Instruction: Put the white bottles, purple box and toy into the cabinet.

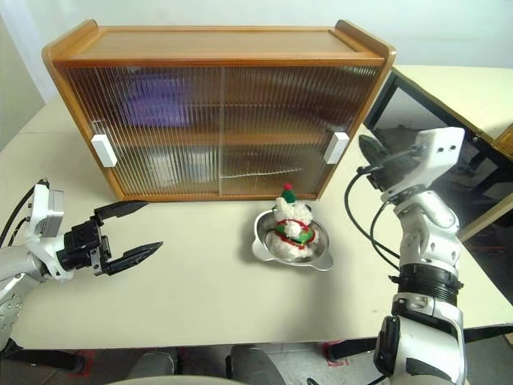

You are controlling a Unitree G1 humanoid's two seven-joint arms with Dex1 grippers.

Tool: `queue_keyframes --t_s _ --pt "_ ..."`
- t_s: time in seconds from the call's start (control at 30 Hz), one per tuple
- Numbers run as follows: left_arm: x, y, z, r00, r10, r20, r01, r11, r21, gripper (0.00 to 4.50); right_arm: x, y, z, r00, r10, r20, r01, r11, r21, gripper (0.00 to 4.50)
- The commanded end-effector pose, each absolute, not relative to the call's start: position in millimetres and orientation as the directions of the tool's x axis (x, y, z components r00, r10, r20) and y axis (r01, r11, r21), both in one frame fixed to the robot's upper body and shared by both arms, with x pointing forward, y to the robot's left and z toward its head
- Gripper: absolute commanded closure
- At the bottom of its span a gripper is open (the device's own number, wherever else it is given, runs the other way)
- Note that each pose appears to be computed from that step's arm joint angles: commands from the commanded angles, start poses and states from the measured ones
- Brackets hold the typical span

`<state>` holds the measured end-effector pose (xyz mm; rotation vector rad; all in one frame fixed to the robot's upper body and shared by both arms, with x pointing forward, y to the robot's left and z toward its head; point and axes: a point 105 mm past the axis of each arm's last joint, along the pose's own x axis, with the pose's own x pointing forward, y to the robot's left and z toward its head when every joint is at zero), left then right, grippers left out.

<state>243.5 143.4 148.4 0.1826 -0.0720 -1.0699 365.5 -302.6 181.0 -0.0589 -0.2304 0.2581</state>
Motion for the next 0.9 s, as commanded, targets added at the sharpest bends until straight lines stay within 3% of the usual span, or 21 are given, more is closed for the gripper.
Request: queue_keyframes --t_s 0.03,0.23,0.9 --pt "246 149 151 0.488 -0.872 -0.020 0.857 0.475 0.198 0.00 362 -286 179 0.932 0.300 0.203 -0.288 0.954 -0.087 4.49" --pt "243 156 160 0.494 -0.865 0.094 0.844 0.502 0.190 0.00 356 -284 175 0.936 0.296 0.192 -0.289 0.955 -0.067 4.49" --pt "243 167 146 0.503 -0.862 0.065 0.839 0.505 0.205 0.00 360 -243 176 0.891 0.418 0.178 -0.414 0.908 -0.058 4.49"
